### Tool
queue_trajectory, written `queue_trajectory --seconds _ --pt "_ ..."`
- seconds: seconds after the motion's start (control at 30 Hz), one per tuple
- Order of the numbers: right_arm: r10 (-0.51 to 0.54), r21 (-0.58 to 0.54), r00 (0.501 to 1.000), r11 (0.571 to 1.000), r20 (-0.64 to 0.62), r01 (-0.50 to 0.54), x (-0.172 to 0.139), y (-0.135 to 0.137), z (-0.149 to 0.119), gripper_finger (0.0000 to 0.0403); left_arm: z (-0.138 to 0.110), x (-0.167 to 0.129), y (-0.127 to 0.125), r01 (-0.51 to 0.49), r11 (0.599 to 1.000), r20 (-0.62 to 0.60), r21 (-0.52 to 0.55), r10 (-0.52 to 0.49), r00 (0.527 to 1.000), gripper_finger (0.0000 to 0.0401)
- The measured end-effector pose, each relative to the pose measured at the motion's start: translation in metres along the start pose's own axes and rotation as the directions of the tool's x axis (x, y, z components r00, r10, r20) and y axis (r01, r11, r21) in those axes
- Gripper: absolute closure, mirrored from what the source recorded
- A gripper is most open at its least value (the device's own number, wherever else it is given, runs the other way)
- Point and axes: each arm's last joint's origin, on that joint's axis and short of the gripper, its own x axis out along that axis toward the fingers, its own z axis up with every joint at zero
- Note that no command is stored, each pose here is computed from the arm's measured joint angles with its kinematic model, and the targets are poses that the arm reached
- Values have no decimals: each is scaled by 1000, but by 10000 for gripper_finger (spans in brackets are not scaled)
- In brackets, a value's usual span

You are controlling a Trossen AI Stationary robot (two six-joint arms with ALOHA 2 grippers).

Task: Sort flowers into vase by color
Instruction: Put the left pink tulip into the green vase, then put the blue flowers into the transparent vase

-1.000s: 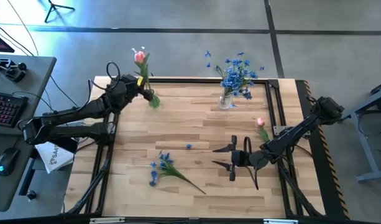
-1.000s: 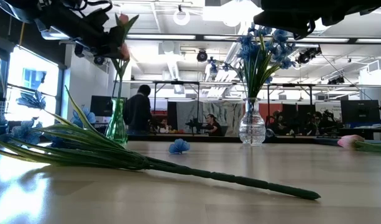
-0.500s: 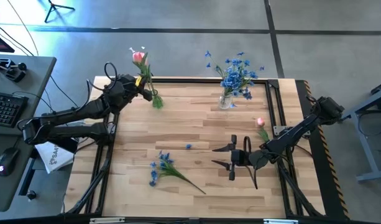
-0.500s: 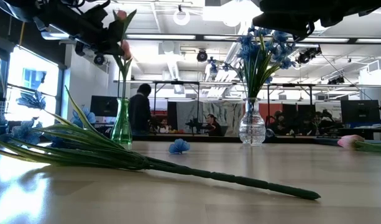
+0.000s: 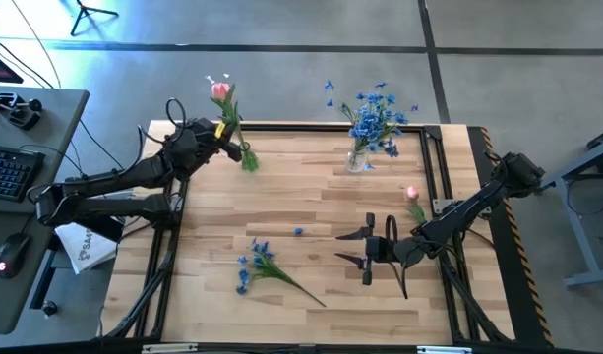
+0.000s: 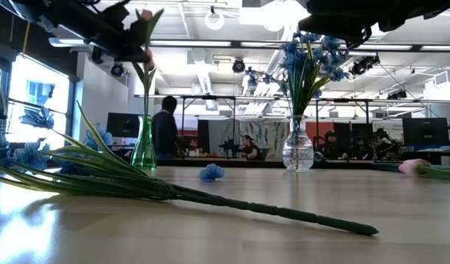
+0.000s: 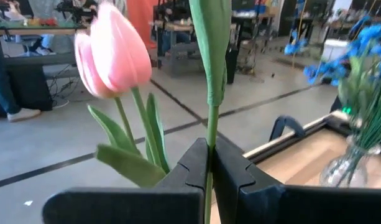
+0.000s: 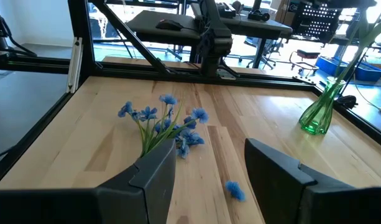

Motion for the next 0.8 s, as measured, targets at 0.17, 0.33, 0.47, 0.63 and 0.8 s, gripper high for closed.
queue_trajectory --seconds 0.17,0.33,0.47,0.63,0.8 --pt "0 4 1000 1000 5 0 0 0 1 215 -12 11 -5 -11 999 -67 43 14 998 401" --pt "0 4 1000 1000 5 0 0 0 1 215 -26 25 -10 -92 991 -119 98 103 987 401" --pt "0 4 1000 1000 5 0 0 0 1 215 -35 32 -11 -111 986 -159 122 130 979 397" --pt "0 4 1000 1000 5 0 0 0 1 215 -36 34 -2 -97 988 -273 122 128 954 347" --pt "0 4 1000 1000 5 0 0 0 1 215 -18 28 5 -120 979 -425 162 179 887 290"
